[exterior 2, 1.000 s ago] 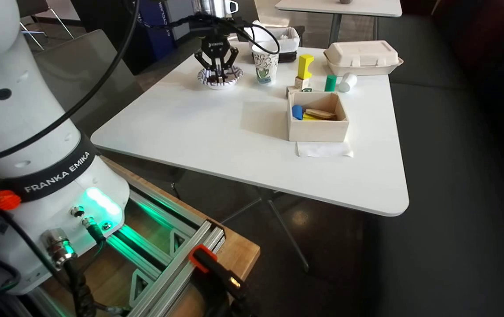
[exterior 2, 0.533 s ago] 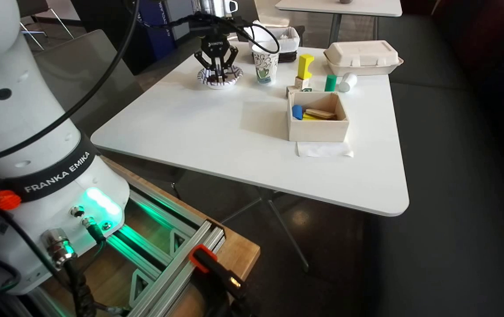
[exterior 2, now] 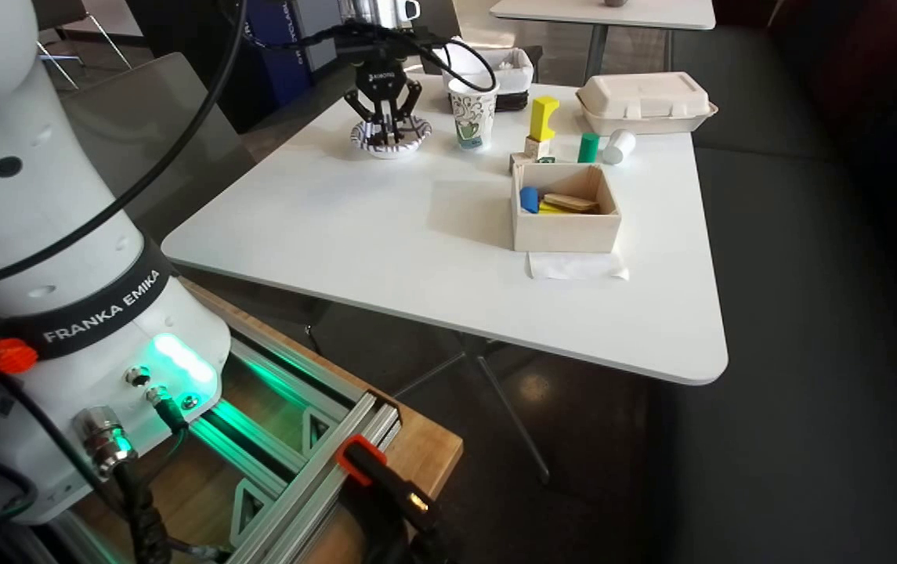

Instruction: Pick up the spoon and scoop some of the contents from the bowl and pour them in the cup

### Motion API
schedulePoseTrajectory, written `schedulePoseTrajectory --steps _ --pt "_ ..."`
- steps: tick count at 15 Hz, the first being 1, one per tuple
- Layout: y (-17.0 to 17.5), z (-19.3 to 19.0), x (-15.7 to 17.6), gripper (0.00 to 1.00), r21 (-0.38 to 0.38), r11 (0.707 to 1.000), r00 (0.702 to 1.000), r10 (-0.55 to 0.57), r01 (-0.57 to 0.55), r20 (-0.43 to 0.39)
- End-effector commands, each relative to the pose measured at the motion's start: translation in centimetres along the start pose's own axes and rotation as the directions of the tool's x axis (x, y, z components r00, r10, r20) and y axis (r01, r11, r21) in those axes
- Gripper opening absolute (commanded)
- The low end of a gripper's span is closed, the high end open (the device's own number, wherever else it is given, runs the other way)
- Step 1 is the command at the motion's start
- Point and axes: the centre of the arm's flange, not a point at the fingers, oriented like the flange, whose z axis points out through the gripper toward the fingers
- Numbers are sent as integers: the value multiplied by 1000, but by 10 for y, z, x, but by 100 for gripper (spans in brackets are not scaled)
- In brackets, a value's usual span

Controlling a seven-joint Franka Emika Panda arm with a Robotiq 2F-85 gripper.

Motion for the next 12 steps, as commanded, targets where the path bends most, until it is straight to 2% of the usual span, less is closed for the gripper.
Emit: schedulePoseTrajectory --steps 1,12 --pt "-4 -3 5 4 -13 1000 999 -11 12 31" --pt "-2 -1 4 4 -24 999 998 -26 27 58"
